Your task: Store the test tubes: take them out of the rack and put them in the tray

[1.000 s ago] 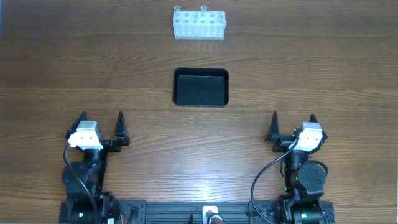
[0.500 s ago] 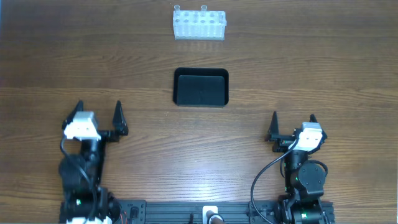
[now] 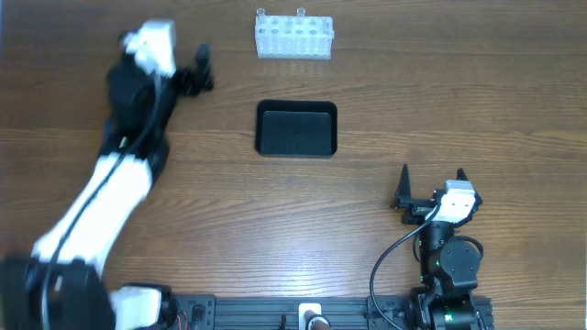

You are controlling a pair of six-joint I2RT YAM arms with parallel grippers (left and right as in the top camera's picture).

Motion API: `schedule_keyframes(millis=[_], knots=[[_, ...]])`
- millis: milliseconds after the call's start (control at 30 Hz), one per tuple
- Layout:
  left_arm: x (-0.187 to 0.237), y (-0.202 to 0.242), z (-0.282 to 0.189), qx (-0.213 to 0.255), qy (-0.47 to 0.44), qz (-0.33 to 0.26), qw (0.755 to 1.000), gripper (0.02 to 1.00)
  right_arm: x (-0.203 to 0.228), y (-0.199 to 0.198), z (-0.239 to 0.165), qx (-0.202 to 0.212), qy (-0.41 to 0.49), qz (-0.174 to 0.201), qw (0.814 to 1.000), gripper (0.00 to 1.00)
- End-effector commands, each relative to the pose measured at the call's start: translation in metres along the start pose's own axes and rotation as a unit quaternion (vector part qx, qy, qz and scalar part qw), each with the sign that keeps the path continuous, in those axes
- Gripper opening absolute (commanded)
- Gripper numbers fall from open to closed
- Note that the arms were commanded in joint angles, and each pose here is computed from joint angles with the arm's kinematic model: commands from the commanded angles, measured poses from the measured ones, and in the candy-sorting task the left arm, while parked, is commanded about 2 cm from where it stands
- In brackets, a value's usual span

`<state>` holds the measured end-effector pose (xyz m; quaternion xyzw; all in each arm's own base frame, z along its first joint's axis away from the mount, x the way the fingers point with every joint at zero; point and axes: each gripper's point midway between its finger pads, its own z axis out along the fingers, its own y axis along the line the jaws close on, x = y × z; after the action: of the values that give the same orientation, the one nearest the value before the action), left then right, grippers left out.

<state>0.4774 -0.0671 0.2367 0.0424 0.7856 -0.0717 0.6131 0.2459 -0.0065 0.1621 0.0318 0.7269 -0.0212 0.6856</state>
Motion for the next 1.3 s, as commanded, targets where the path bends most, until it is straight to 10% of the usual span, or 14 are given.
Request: schedule_keyframes(millis=[33, 400, 1300], knots=[[0.002, -0.022, 0.059, 0.019, 0.031, 0.015, 0.999, 1.000, 0.002, -0.001, 0.000, 0.001, 0.001, -0.001, 1.000, 0.993], [0.028, -0.075, 0.154, 0.055, 0.109, 0.027, 0.992, 0.998, 0.002, -0.001, 0.000, 0.001, 0.001, -0.001, 1.000, 0.993], [0.072, -0.091, 0.187, 0.056, 0.126, 0.021, 0.990, 0.855, 0.002, -0.001, 0.000, 0.001, 0.001, -0.001, 1.000, 0.993]])
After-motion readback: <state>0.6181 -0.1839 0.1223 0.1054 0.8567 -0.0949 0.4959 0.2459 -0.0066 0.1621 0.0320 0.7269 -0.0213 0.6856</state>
